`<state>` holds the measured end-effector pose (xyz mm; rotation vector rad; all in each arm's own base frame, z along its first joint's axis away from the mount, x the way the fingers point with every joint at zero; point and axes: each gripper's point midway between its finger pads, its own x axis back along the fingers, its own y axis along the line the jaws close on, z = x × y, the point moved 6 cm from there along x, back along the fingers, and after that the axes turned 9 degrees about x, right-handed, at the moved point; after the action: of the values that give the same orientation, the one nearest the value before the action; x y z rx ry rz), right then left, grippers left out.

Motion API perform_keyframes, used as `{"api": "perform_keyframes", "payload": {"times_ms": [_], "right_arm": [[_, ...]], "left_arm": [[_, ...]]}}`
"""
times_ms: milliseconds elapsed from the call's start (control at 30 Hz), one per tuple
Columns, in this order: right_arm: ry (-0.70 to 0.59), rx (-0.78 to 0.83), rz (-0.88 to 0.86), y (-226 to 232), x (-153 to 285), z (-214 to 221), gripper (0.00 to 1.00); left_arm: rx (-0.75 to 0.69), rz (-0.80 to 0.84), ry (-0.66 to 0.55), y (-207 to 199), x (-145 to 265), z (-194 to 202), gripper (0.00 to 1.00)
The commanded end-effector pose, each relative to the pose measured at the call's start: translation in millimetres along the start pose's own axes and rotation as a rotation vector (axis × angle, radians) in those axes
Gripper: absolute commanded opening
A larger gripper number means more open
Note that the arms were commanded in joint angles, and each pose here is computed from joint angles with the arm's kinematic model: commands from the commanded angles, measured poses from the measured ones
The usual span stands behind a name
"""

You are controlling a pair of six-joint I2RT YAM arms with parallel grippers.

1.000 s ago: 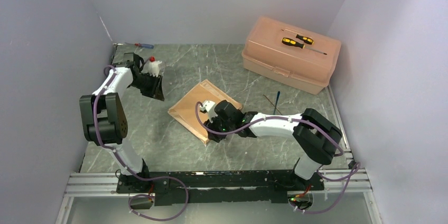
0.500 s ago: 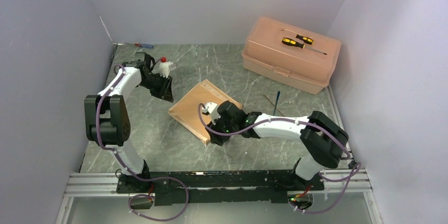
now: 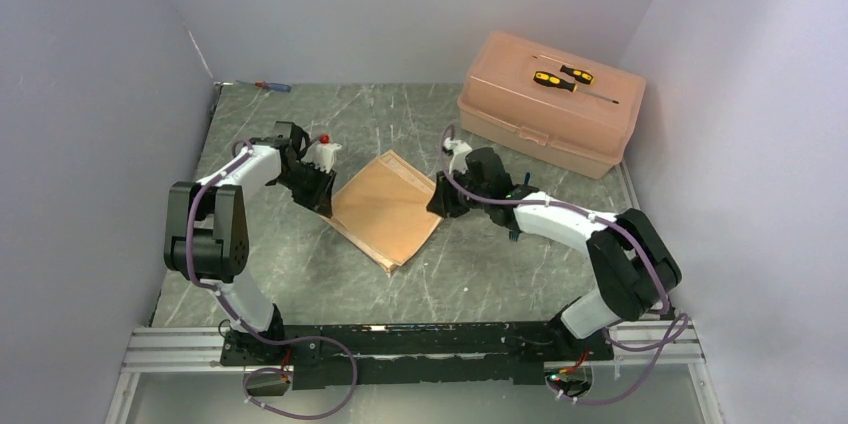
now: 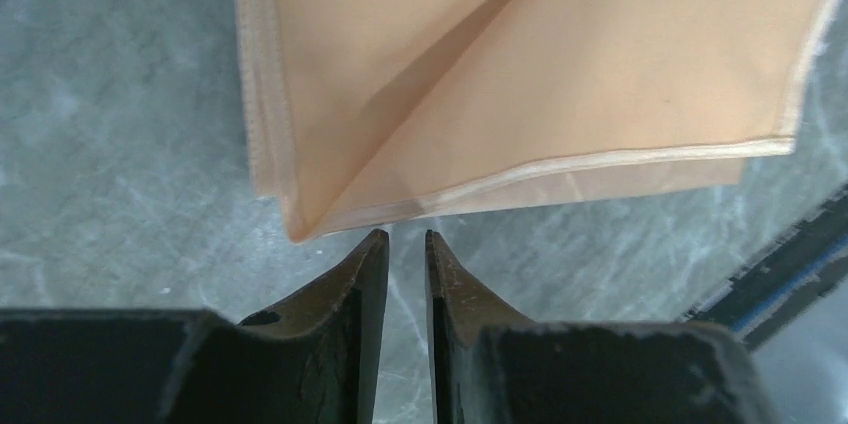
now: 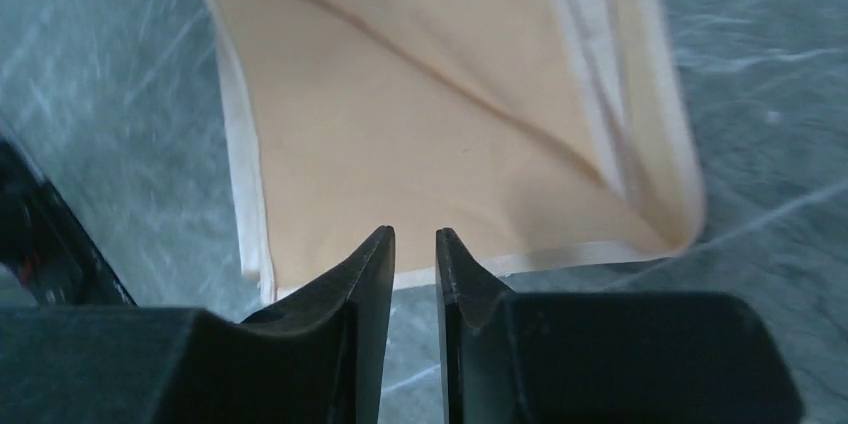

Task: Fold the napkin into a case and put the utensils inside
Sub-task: Smooth out the upper triangle-folded napkin at the center of the board.

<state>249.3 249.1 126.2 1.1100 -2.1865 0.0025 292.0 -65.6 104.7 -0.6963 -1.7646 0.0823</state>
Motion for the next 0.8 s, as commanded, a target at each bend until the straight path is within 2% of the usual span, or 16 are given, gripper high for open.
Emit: {"api": "perform_keyframes", "payload": {"times_ms": [0, 367, 567, 767], "right_arm": [[-0.091, -0.133, -0.031, -8, -3, -19, 0.24], [-0.085, -0.29, 0.044, -54, -22, 7, 0.13], [-0.051, -0.319, -0.001, -63, -33, 35, 0.11], [-0.054, -0.289, -0.083, -56, -28, 34, 0.15]], "left_arm": [[-0.076, -0.131, -0.087, 14, 4, -13, 0.25], [-0.056, -0.163, -0.103, 23, -5, -17, 0.24], [-0.052, -0.169, -0.101, 25, -8, -14, 0.23], [-0.063, -0.208, -0.086, 34, -16, -10, 0.23]]}}
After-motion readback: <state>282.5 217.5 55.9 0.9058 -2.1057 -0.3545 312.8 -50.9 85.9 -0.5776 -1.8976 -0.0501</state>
